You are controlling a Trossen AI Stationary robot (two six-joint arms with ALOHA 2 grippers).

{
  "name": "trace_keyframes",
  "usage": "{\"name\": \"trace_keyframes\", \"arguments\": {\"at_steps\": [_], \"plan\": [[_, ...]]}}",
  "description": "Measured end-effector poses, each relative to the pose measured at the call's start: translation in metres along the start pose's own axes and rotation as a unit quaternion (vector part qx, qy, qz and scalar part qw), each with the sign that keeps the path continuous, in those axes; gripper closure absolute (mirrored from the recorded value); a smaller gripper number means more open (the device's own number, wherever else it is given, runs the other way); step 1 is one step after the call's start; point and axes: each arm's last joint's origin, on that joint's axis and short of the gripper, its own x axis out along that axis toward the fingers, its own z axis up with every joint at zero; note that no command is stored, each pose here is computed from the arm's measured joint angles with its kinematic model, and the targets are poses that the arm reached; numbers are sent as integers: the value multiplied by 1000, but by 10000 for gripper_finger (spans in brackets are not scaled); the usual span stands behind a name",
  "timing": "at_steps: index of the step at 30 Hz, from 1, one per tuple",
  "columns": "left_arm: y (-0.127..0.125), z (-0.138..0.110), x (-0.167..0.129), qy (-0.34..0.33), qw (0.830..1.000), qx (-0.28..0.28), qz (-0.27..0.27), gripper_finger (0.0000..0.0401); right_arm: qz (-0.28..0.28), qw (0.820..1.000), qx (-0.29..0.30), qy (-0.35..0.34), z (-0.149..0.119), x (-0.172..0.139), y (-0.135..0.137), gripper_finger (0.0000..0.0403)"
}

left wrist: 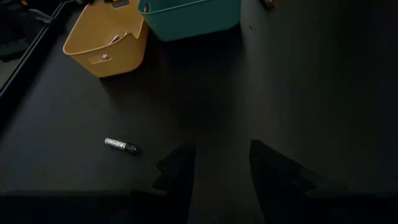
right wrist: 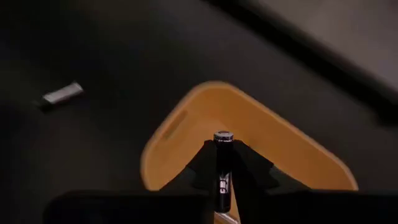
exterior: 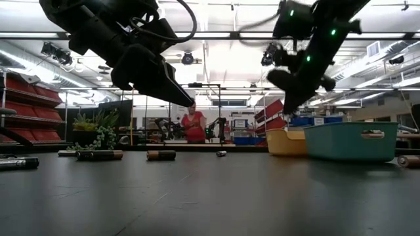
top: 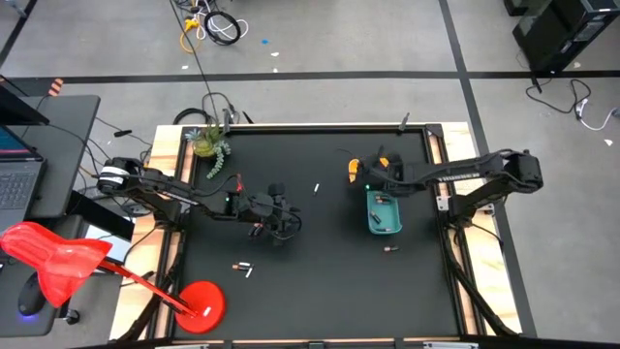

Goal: Sort batteries
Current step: Put the silver black battery into the yellow bin, then put the gold black battery into the blue bin

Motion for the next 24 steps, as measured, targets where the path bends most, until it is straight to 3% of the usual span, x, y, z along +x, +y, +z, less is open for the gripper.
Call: {"name": "trace_keyframes", "arguments": {"at_steps": [6, 10, 13, 19, 24], "plan": [[0, 0, 0, 0, 1000, 0, 0, 245, 20, 998, -10, 67, -2, 18, -10, 294], [0, 0, 0, 0, 1000, 1, 0, 245, 61, 998, -5, 25, 11, -10, -6, 266], [0, 0, 0, 1, 1000, 1, 0, 245, 118, 992, -34, -6, 8, -42, 6, 262], [0, 0, 0, 0, 1000, 1, 0, 245, 232, 958, -167, -7, -52, -98, 43, 280], [0, 0, 0, 0, 1000, -2, -1, 245, 247, 944, -220, 1, -118, -120, 66, 293]]}}
